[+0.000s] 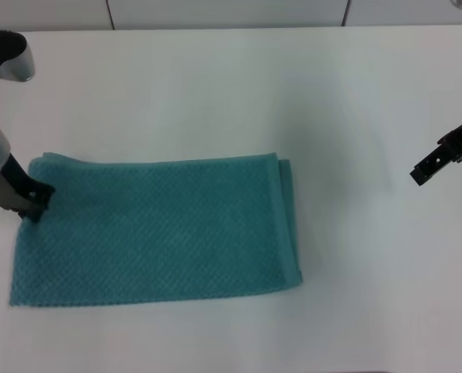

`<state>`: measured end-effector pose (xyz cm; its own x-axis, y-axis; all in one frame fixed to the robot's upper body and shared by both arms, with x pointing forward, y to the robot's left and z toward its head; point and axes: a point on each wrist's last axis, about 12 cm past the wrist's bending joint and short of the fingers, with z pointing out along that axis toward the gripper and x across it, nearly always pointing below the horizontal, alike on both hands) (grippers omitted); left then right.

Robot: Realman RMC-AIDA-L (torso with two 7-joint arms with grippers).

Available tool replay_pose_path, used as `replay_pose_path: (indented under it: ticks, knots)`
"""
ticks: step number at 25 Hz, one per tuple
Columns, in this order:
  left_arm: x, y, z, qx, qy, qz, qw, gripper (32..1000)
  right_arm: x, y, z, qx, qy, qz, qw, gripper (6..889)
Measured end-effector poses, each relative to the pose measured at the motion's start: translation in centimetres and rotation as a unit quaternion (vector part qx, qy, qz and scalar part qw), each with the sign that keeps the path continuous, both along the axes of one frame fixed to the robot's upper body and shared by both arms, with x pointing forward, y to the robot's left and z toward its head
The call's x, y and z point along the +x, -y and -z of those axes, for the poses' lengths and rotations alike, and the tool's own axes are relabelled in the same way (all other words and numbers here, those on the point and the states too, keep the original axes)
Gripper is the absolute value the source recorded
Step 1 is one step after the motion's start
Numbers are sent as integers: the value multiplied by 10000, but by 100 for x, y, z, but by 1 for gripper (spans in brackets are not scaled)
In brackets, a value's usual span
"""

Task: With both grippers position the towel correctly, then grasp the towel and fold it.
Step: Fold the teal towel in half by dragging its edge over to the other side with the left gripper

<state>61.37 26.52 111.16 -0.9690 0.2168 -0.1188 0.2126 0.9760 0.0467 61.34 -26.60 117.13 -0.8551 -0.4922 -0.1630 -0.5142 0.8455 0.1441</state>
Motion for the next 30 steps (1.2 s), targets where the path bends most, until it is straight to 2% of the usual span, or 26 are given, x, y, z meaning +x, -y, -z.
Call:
replay_pose_path:
  ticks: [16, 22, 25, 30]
  knots:
    - [28, -34, -39, 45, 34, -8, 10000, 72, 4, -3, 13, -10, 6, -2, 10000, 860]
    - [27, -11, -66, 47, -26, 18, 10000, 72, 7, 2, 11, -7, 14, 8, 10000, 860]
    - [26, 31, -121, 16, -36, 62, 10000, 73, 8, 6, 9, -7, 20, 12, 10000, 860]
    - [9, 215, -305, -162, 3, 290, 9994, 70, 13, 3, 4, -8, 37, -9, 10000, 860]
